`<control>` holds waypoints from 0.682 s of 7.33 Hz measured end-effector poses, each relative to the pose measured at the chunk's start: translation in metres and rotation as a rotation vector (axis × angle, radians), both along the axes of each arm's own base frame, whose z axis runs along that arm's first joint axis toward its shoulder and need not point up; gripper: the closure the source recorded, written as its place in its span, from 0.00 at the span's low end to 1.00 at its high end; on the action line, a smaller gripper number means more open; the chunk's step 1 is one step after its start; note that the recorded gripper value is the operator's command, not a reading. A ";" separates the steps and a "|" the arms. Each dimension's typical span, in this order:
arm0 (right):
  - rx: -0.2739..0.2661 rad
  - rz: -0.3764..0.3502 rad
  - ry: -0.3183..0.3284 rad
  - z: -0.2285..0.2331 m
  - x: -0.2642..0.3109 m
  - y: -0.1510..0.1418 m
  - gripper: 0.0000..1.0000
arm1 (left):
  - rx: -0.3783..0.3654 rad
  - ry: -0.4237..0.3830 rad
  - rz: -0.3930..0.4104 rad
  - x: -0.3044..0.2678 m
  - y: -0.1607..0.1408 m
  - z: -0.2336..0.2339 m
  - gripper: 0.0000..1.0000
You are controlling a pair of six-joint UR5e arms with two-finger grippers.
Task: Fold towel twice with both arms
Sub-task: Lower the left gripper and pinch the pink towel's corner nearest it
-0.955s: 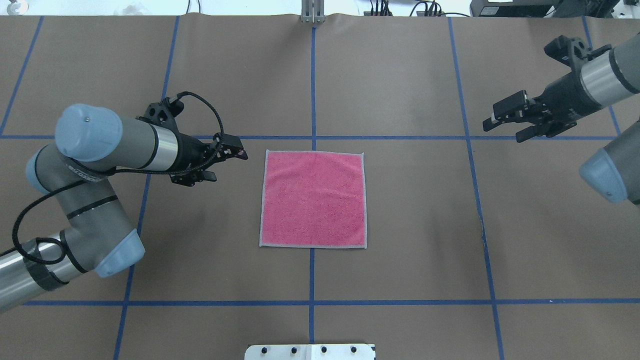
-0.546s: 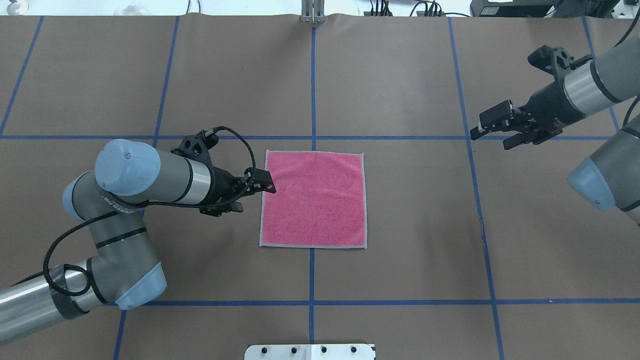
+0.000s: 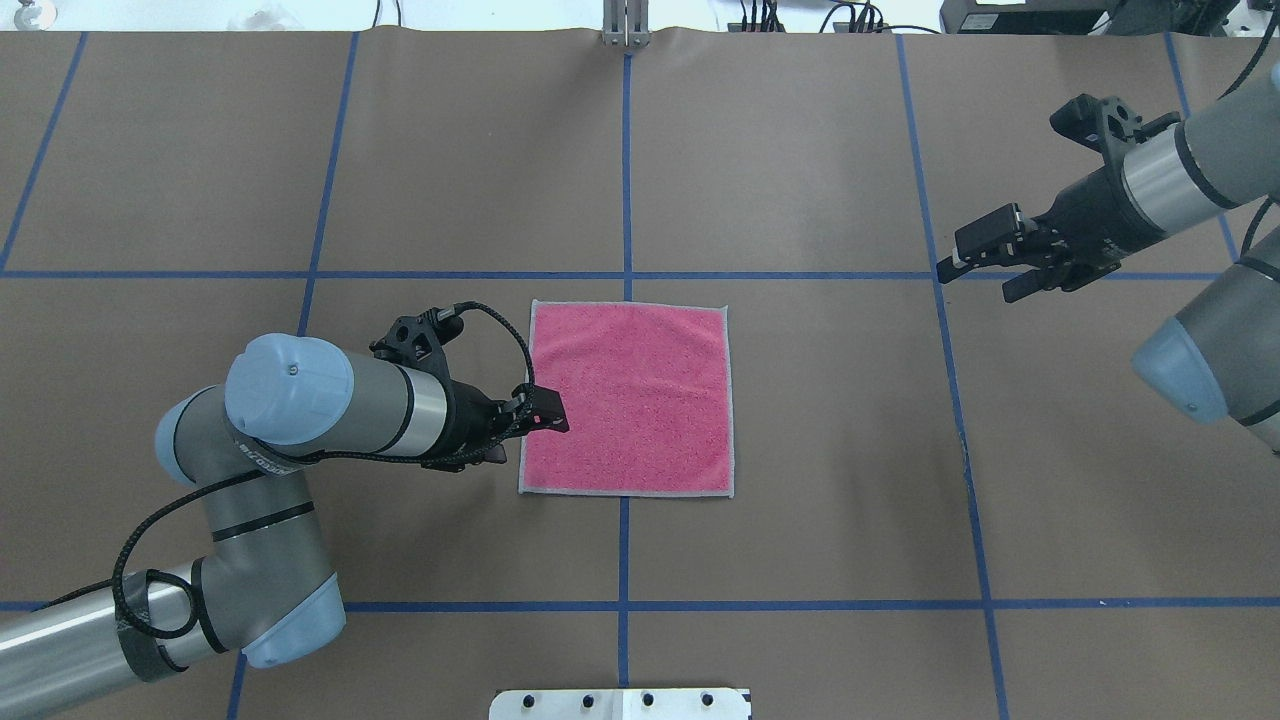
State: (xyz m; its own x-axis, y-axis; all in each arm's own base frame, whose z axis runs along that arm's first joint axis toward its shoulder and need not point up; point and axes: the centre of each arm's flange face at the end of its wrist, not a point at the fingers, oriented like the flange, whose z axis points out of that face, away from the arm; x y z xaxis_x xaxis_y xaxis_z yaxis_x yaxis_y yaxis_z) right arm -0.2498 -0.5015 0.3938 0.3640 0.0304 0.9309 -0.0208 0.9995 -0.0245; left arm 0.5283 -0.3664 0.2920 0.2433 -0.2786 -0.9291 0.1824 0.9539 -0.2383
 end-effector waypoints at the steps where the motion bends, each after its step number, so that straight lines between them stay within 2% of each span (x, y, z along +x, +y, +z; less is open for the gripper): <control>1: -0.001 0.000 0.001 0.001 0.000 0.000 0.00 | 0.001 -0.002 0.009 0.005 0.006 0.001 0.09; 5: -0.004 -0.002 0.003 0.002 -0.002 0.000 0.00 | 0.003 -0.012 0.023 0.018 0.020 0.004 0.09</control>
